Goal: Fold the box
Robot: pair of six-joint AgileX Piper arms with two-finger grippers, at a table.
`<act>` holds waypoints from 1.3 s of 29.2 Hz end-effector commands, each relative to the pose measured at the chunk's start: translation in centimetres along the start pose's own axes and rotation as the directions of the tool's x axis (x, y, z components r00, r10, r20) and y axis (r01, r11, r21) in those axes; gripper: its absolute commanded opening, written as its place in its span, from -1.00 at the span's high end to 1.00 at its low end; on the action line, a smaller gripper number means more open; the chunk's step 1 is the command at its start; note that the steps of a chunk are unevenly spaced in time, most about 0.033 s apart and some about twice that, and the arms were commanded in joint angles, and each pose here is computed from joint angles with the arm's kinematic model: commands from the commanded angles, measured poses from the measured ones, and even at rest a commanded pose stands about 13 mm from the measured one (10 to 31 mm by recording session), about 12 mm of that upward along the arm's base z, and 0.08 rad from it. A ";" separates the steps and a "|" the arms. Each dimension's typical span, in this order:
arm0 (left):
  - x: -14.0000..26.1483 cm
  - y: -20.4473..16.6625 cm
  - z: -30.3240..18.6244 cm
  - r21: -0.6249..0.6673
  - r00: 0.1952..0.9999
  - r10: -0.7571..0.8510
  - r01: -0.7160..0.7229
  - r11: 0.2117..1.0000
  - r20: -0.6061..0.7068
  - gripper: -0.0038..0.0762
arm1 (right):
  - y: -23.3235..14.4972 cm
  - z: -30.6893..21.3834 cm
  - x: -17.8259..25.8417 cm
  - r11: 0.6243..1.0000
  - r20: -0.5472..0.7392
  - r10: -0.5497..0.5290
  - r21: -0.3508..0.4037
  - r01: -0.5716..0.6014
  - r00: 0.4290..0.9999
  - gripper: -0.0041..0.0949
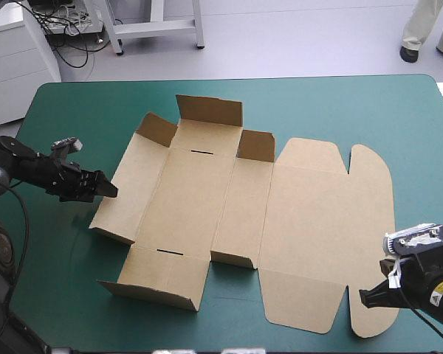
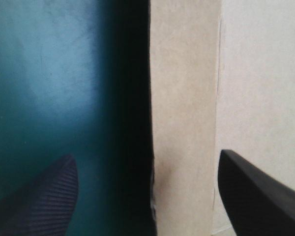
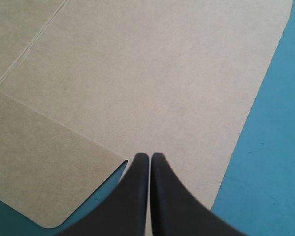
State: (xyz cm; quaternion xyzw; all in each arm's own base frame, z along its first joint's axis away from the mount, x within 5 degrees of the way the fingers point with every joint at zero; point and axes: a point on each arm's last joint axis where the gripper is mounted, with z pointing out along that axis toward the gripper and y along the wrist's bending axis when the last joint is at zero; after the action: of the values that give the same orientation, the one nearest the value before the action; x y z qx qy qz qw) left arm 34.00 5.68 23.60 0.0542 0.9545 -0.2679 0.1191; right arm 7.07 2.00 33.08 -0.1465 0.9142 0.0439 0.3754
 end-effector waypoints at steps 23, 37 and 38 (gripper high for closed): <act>-0.5 -3.7 2.8 0.095 0.985 0.096 -0.082 0.992 -0.144 -0.21 | -0.1 -0.4 -1.0 1.000 0.070 -0.006 0.007 0.005 0.998 0.93; 0.0 -3.8 3.6 0.152 0.987 0.083 -0.062 0.986 -0.139 0.45 | 0.0 -0.4 -1.0 1.000 0.068 -0.003 0.002 0.003 0.998 0.93; 0.0 -3.8 3.6 0.152 0.987 0.083 -0.062 0.986 -0.139 0.66 | 0.0 -0.4 -1.0 1.000 0.068 -0.003 0.002 0.003 0.998 0.93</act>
State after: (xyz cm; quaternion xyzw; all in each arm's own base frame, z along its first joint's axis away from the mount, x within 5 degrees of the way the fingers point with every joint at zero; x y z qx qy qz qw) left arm 34.96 1.45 20.44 0.1018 0.9498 -0.2876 0.0696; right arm 7.07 2.00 33.08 -0.1465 0.9142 0.0439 0.3754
